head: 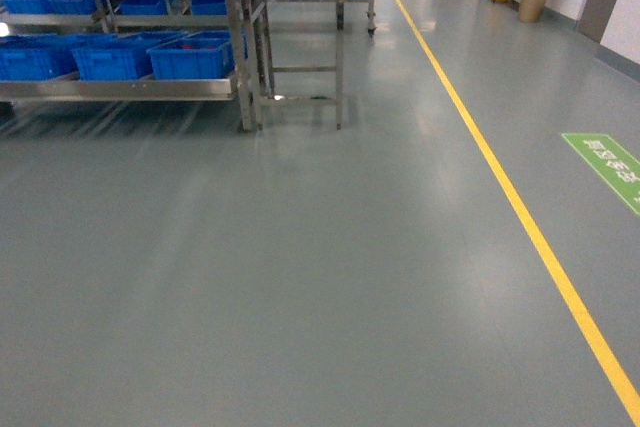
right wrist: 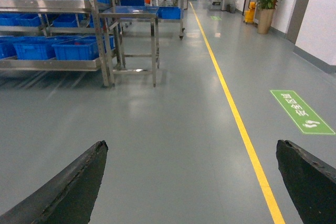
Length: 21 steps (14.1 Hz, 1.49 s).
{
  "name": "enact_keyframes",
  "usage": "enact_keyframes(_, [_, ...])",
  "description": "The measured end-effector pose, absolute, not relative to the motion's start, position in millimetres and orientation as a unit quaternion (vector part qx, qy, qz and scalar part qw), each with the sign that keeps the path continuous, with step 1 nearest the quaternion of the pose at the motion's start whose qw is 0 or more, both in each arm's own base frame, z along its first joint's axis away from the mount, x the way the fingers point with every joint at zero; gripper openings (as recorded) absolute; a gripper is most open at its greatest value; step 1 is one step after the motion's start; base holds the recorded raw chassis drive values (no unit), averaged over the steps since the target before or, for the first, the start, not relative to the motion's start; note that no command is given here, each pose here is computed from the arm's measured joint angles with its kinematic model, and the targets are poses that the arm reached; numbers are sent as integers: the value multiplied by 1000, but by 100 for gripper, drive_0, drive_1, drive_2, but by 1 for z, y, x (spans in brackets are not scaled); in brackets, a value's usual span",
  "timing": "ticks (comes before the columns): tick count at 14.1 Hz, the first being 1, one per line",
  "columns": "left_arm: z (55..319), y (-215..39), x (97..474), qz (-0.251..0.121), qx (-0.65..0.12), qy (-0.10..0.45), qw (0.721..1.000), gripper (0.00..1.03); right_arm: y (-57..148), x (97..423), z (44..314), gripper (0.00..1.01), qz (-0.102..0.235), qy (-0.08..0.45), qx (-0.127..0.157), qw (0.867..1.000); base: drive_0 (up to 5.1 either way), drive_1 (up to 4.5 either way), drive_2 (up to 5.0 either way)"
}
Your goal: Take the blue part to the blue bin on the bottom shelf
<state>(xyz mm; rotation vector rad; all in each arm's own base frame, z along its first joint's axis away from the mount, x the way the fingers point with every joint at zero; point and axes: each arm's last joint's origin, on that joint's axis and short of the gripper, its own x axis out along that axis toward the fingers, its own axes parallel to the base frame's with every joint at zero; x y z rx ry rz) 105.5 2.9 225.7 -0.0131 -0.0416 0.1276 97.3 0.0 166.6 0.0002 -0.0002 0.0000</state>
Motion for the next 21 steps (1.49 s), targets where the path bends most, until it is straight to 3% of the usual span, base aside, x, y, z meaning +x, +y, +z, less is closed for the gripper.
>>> enact_keyframes(21, [225,3,106,63,-1,-19,998,45,0,97,166,98,0,0,0,1000,-4,414,-422])
